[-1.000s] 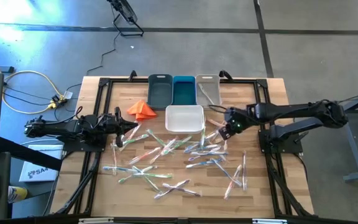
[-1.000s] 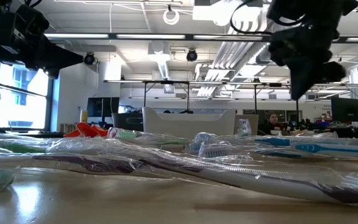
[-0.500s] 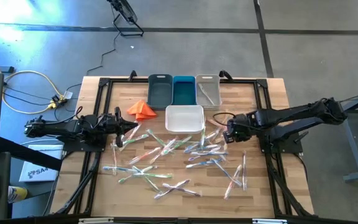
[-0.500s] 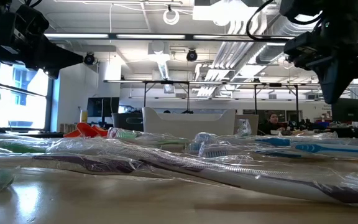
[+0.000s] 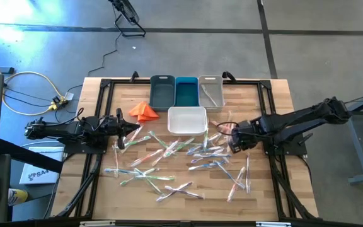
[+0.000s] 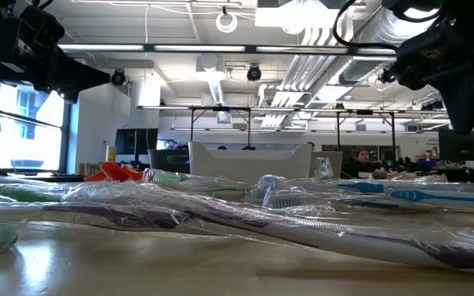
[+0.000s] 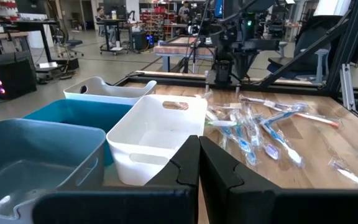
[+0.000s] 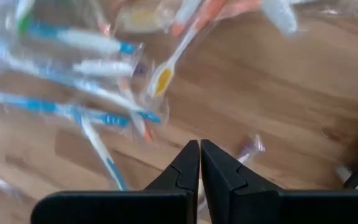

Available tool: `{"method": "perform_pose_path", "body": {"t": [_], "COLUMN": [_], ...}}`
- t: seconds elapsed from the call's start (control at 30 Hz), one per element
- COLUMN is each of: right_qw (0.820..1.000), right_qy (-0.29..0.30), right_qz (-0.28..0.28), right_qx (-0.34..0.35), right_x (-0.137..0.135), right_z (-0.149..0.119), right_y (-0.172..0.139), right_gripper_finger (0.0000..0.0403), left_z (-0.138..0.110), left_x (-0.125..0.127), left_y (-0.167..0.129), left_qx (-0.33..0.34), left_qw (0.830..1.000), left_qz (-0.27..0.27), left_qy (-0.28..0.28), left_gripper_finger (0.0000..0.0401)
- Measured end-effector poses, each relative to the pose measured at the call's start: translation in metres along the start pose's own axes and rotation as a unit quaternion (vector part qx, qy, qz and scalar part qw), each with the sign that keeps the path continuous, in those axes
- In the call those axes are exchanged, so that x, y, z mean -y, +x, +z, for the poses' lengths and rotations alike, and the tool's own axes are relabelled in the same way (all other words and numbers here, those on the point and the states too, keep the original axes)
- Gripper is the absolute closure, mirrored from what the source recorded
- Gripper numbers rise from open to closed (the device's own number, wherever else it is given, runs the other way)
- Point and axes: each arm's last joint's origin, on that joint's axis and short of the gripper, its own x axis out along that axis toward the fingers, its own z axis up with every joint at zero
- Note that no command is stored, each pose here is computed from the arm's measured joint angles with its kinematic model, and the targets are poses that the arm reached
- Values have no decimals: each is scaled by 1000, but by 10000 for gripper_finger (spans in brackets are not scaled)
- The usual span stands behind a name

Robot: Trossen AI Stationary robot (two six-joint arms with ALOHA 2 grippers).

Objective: Pick & Place Toothbrushes
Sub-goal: Put the purple toothbrush into the blue bin

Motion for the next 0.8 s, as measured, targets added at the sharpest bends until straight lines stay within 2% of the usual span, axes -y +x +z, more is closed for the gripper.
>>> {"method": "perform_pose_path", "body": {"t": [0.13, 0.37, 0.8], "right_qw": [999, 1000, 999], "right_qy": [-29, 7, -14], "right_qz": [-4, -3, -14], "right_qx": [24, 21, 47], "right_x": [-1, -1, -1], "right_z": [-1, -1, 0], "right_y": [0, 0, 2], "right_gripper_finger": [395, 395, 393], "left_z": [0, 0, 0], "left_x": [0, 0, 0], "left_y": [0, 0, 0], "left_qx": [0, 0, 2], "left_qw": [1000, 1000, 1000], "left_qz": [0, 0, 0], "left_qy": [0, 0, -1], "left_gripper_finger": [401, 401, 401]}}
